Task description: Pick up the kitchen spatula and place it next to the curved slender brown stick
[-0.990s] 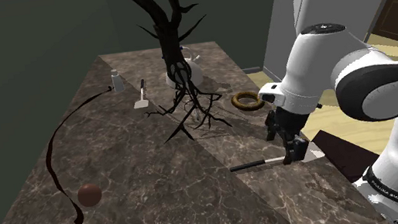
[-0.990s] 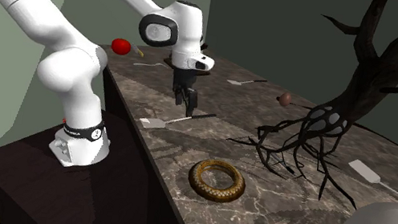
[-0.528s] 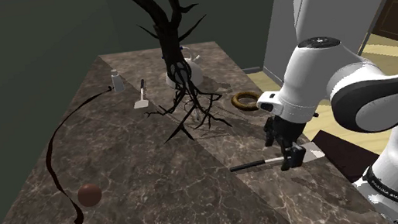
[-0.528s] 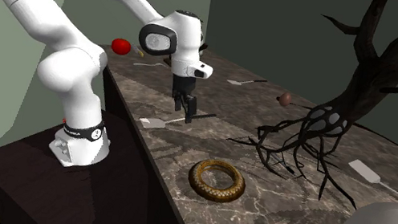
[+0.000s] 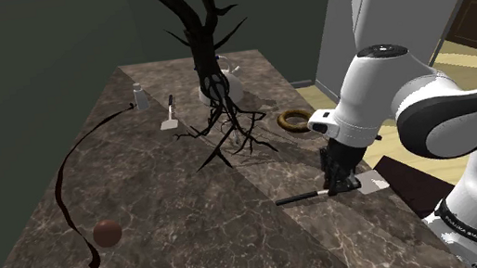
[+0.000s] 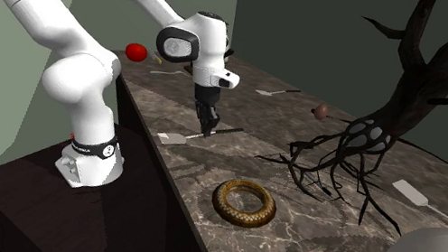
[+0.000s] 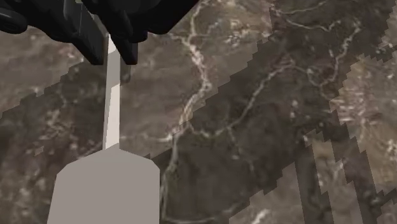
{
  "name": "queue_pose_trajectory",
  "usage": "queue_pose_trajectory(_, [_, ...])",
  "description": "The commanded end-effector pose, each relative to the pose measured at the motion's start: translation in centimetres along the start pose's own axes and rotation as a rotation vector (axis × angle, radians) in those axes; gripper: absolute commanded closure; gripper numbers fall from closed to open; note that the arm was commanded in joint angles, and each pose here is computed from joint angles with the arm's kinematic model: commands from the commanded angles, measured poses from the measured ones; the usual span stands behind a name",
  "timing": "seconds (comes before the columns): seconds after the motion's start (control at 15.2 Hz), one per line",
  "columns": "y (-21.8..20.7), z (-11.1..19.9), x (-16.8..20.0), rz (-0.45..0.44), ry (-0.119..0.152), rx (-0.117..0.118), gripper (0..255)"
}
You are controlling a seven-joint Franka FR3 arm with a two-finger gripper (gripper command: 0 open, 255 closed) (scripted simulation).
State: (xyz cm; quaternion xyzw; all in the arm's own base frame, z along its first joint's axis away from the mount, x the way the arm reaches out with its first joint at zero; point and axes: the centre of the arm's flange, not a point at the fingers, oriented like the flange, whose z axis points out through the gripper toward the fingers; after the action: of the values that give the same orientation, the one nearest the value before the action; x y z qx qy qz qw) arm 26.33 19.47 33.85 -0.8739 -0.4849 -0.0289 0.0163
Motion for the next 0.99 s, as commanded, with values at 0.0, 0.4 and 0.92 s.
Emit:
queue_pose_trajectory(0.0, [0.0,0.0,0.0,0.0,0.0,0.0,255])
queue_pose_trajectory(0.4, [0.0,0.0,0.0,0.0,0.0,0.0,255])
queue_pose_trajectory(0.92, [0.0,-4.2,0.3,0.0,0.0,0.0,255])
